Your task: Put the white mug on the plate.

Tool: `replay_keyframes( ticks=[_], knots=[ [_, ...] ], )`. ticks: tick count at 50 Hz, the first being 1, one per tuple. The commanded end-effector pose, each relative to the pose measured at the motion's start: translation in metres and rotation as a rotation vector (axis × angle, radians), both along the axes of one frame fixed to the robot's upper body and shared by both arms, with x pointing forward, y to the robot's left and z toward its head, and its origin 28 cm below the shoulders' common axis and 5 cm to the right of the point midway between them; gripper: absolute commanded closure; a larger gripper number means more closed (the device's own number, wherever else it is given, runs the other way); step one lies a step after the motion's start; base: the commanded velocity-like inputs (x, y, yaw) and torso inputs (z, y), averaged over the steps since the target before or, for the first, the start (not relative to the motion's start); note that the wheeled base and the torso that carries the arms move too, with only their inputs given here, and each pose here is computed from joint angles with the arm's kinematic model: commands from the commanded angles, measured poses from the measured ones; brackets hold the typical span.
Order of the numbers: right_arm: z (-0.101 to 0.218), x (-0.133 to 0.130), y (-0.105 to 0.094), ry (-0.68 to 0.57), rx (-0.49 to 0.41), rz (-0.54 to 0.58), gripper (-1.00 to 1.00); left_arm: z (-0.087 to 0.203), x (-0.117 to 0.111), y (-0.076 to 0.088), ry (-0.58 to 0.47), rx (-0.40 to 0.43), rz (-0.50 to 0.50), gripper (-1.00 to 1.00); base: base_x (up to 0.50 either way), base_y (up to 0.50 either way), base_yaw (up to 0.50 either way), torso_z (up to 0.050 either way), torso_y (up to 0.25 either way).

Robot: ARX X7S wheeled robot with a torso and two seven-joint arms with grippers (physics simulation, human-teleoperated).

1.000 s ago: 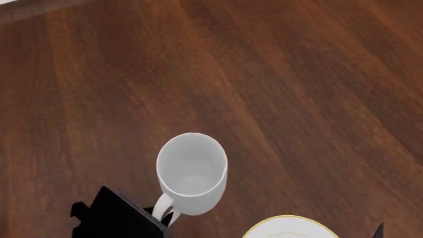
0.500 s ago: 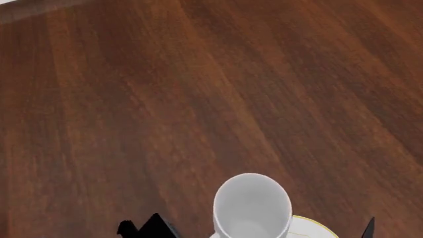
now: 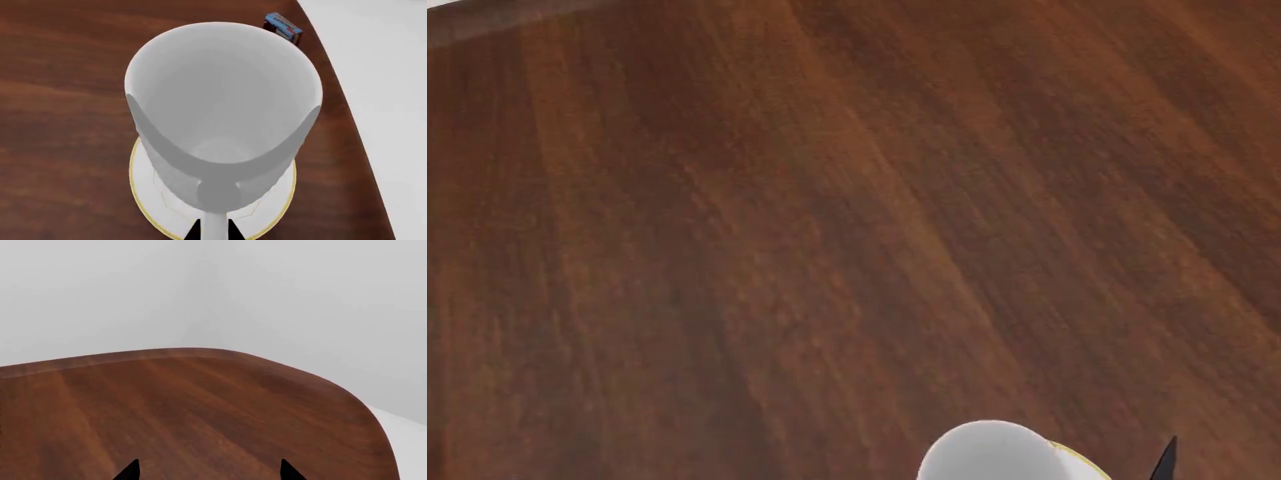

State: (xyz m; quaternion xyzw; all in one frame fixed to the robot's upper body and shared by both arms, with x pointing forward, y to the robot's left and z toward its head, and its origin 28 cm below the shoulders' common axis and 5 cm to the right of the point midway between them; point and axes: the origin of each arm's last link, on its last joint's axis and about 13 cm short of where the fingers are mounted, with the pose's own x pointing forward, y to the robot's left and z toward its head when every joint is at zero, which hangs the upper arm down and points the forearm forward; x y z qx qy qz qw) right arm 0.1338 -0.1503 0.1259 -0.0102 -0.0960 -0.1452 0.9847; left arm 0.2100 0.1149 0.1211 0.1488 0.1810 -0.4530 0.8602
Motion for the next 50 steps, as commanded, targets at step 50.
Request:
replay_keyframes(
  ticks=[50],
  knots=[
    [-0.006,0.003,0.0,0.01,0.007,0.015,-1.0,-0.024,0.031,-0.022,-0.183,0.072,-0.119,1.0,0.0,0.0,0.0,0.0,0.0]
  ],
)
